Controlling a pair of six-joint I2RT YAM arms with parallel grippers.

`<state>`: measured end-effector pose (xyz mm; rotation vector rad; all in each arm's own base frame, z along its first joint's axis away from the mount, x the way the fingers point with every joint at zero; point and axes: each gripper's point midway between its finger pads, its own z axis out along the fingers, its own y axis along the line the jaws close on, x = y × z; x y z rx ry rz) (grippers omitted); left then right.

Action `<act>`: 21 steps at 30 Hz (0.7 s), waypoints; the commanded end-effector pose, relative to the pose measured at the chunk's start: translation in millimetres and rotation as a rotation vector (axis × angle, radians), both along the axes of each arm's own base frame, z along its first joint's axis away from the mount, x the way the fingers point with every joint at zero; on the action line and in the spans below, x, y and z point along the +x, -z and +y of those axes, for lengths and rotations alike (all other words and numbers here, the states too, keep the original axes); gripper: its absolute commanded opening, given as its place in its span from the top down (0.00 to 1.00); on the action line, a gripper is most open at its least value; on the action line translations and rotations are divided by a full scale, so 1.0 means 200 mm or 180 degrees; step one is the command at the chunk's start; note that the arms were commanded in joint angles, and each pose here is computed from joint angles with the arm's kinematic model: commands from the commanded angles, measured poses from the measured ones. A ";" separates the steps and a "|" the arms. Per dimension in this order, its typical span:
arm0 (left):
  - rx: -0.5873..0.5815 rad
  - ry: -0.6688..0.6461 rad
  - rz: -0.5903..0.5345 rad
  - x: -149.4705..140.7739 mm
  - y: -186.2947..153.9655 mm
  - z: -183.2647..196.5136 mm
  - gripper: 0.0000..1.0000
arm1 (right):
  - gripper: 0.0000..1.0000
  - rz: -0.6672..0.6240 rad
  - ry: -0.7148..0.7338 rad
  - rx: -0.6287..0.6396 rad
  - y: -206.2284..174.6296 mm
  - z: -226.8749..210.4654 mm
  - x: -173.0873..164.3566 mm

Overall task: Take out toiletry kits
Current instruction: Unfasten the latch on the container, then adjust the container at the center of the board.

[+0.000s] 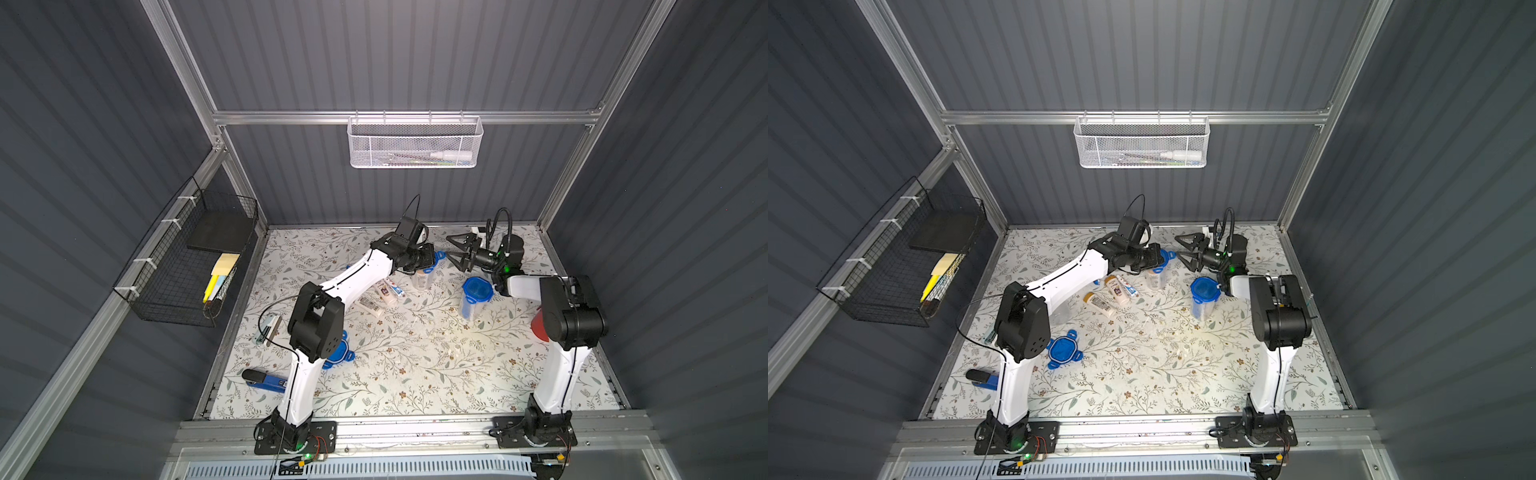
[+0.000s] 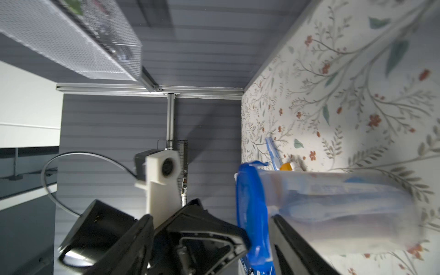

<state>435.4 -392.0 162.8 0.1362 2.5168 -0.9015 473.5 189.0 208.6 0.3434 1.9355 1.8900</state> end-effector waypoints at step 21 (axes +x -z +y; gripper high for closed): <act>0.0375 -0.0049 0.0097 0.07 -0.08 0.10 1.00 | 0.86 -0.0580 0.0206 -0.2598 -0.09 -0.01 -0.32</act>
